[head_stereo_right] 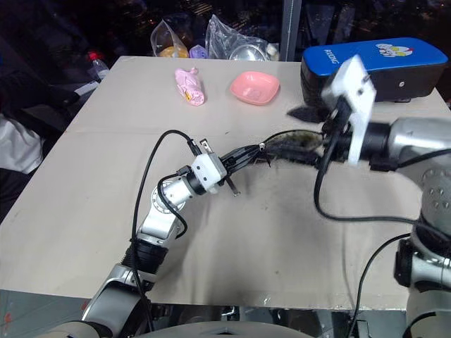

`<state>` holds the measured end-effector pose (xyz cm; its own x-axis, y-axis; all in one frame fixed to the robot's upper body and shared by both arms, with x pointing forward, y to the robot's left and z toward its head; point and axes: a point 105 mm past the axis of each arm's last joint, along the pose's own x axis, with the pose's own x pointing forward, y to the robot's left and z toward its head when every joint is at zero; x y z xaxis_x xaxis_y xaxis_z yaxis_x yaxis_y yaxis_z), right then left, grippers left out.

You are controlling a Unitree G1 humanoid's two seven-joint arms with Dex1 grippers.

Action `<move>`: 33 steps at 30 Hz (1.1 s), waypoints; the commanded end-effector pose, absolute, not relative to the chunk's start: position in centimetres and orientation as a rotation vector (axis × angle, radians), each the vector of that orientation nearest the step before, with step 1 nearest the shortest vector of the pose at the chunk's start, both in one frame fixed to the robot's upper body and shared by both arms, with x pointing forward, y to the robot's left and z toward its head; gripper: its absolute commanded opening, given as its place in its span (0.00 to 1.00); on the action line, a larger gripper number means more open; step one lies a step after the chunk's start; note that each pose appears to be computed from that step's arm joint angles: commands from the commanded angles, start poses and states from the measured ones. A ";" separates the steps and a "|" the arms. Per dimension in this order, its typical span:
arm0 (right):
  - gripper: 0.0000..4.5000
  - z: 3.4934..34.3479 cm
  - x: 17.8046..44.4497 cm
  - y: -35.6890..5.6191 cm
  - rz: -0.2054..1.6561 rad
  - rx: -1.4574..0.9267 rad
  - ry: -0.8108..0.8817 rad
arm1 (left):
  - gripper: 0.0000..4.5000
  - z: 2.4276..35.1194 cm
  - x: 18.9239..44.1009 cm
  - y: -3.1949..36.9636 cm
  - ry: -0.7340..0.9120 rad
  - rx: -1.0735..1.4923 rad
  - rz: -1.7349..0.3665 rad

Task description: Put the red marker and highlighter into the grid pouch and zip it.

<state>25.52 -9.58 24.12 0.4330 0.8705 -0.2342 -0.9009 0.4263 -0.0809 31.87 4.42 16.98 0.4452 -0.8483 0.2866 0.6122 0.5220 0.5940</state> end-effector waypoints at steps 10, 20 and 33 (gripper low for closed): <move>0.86 17.6 28.2 -8.8 0.789 0.011 0.344 | 0.00 17.6 31.4 4.1 -0.653 0.431 -0.947; 0.86 19.4 29.7 -7.3 0.793 0.046 0.258 | 0.00 17.0 31.0 3.9 -0.645 0.465 -0.979; 0.33 20.5 29.6 -6.4 0.830 0.028 0.229 | 0.00 16.2 30.9 3.8 -0.628 0.486 -0.988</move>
<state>29.69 -6.65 18.76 0.6403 0.7246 -0.2550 -0.7129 0.6842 0.1540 31.64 4.50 16.39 0.4400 -0.8578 0.2655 0.6048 0.5016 0.6185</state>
